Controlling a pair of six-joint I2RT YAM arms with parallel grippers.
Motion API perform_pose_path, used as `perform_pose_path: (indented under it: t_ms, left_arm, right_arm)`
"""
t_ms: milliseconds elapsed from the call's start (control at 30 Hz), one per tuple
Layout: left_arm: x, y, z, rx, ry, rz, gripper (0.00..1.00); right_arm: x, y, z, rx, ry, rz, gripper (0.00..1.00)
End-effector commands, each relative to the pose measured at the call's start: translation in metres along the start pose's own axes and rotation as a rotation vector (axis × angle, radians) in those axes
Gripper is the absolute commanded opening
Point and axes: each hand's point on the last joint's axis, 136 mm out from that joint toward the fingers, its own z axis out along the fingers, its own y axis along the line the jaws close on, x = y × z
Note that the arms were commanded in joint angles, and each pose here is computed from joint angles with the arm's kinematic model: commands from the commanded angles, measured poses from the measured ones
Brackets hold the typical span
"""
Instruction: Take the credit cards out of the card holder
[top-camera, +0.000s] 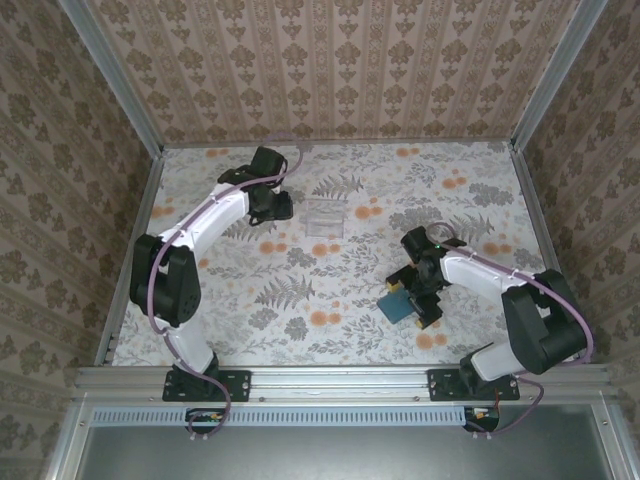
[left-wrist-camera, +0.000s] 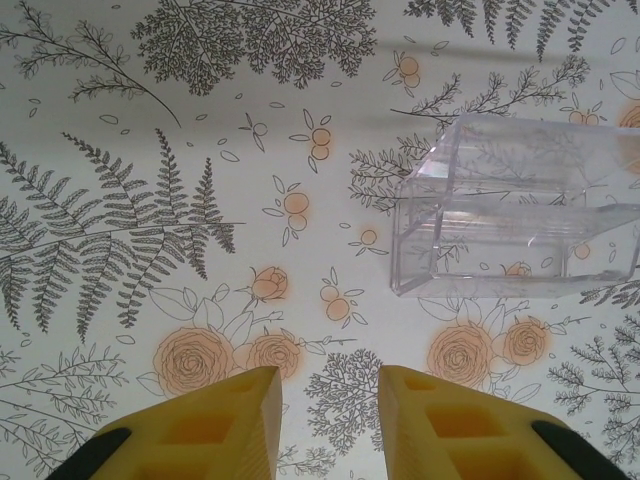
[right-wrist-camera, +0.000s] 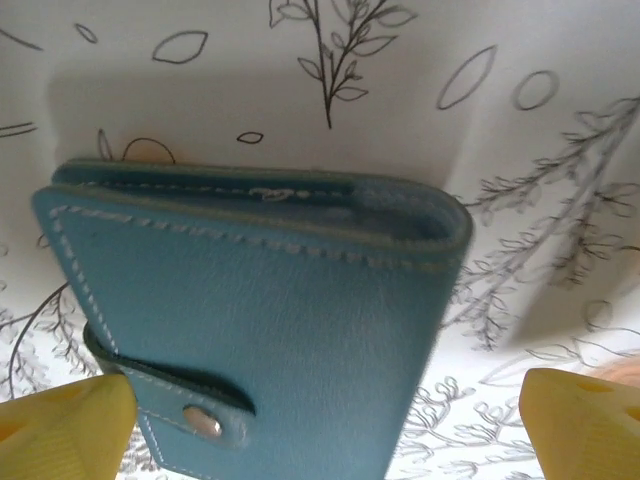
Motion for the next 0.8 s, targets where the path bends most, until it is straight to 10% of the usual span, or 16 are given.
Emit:
perform_pose_path:
  t_ms: [0, 767]
  left_arm:
    - [-0.004, -0.005, -0.009, 0.036, -0.032, -0.013, 0.33]
    - [0.0, -0.002, -0.018, 0.029, -0.041, -0.011, 0.33]
  right_arm:
    - [0.007, 0.003, 0.006, 0.023, 0.031, 0.011, 0.95]
    - [0.003, 0.006, 0.012, 0.088, -0.016, -0.098, 0.89]
